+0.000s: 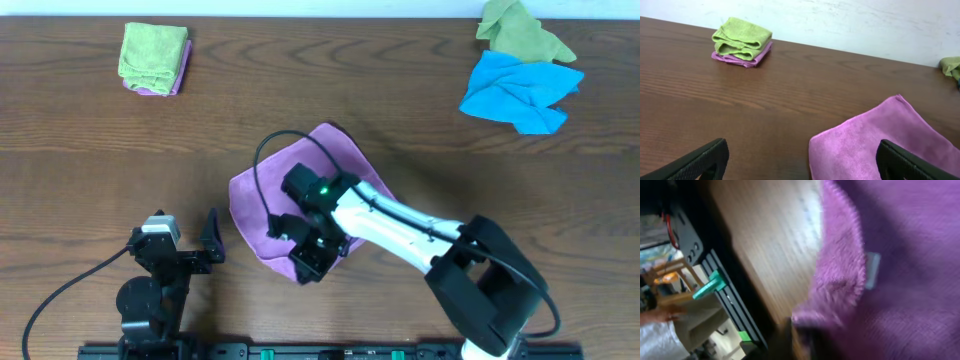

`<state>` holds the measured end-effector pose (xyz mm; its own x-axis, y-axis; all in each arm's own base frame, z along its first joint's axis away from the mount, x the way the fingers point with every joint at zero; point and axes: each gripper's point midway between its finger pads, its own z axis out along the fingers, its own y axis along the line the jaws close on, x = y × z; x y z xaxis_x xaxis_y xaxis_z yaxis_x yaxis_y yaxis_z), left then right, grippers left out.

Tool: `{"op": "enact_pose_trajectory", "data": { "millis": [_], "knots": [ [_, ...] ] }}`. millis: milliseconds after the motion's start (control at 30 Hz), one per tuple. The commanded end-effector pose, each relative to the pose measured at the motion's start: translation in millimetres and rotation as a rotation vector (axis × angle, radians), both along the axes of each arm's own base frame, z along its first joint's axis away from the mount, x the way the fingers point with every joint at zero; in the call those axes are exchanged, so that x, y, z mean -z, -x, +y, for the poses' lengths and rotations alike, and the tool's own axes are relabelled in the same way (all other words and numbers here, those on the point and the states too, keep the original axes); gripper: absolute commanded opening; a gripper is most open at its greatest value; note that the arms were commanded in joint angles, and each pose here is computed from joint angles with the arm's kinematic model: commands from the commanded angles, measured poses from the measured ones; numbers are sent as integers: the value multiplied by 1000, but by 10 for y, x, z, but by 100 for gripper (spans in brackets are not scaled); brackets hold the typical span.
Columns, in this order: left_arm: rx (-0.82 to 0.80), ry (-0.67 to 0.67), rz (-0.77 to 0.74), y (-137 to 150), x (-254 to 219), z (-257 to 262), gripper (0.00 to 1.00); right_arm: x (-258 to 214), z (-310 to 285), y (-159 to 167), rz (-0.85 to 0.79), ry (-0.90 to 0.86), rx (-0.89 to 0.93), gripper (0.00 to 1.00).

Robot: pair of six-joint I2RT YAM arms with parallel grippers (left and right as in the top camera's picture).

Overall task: Fold the cloth
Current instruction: 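Spread the pink cloth flat with the right gripper, then release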

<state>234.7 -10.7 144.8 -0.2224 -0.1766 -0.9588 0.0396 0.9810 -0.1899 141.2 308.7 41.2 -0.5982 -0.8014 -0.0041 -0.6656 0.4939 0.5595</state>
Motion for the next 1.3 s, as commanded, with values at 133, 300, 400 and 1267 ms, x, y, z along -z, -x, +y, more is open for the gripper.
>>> {"op": "enact_pose_trajectory", "data": {
  "millis": [133,300,400,1267],
  "knots": [
    [-3,6,29,0,132,7,95,-143,51,-333,-53,-66,71,83],
    [-3,6,29,0,132,7,95,-393,43,-902,-135,-140,177,74],
    [-3,6,29,0,132,7,95,-561,69,-1230,-214,-204,210,75],
    [-3,5,29,0,132,7,95,-772,-917,-2620,-648,30,592,1]
  ]
}}
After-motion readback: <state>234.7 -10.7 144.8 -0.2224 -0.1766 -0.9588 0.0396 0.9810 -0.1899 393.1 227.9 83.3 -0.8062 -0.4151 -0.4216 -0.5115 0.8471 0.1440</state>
